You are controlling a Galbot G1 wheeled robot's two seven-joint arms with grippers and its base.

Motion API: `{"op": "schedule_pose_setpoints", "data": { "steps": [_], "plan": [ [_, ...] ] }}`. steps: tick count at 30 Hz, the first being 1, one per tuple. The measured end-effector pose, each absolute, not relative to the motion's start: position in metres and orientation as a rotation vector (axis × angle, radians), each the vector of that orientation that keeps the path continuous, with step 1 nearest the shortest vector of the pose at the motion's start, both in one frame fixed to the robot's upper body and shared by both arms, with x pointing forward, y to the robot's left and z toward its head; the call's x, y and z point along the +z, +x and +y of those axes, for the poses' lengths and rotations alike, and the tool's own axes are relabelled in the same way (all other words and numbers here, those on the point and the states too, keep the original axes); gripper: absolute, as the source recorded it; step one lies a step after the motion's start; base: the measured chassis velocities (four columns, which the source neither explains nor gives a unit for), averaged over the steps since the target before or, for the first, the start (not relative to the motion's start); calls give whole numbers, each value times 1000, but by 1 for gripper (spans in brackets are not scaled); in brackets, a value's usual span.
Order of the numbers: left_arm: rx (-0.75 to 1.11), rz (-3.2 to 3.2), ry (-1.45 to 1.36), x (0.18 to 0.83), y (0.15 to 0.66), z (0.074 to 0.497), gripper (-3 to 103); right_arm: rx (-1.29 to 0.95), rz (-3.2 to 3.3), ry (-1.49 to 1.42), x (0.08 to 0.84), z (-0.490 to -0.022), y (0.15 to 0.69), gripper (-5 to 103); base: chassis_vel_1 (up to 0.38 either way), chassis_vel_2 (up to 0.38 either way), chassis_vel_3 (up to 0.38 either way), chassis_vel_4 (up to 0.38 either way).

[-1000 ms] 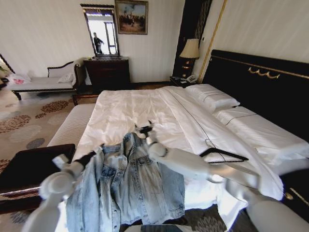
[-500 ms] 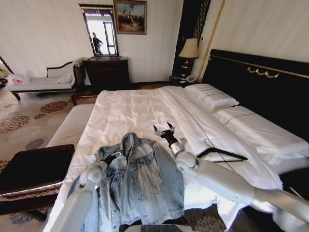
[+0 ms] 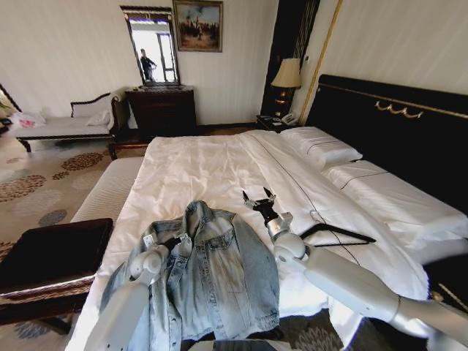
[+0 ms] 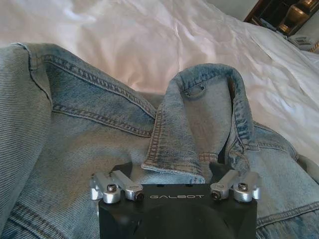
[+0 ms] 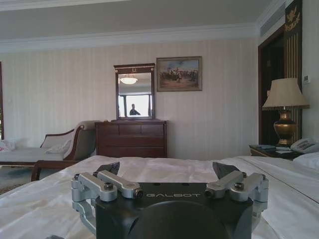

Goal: Pick up the clothes from the bed and hang them on the clothes hanger.

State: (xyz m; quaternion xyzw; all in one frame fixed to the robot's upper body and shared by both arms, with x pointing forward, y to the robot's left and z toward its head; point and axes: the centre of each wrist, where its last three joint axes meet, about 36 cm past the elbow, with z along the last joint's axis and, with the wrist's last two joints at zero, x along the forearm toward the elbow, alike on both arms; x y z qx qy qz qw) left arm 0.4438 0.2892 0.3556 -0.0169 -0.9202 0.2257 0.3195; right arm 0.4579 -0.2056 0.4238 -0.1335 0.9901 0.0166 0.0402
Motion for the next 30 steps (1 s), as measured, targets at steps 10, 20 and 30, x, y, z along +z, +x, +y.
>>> {"op": "schedule_pose_setpoints", "data": {
  "steps": [10, 20, 30],
  "plan": [
    [596, -2400, -49, 348, 447, 296, 52, 25, 3038, -386, 419, -211, 458, 100, 0, 0, 0, 0],
    [645, -2450, 5, 357, 464, 328, 14, -4, 3035, -373, 417, -217, 456, 100, 0, 0, 0, 0],
    [679, -2540, 76, 380, 497, 365, 2, -20, 3038, -365, 411, -219, 452, 100, 0, 0, 0, 0]
  ]
}}
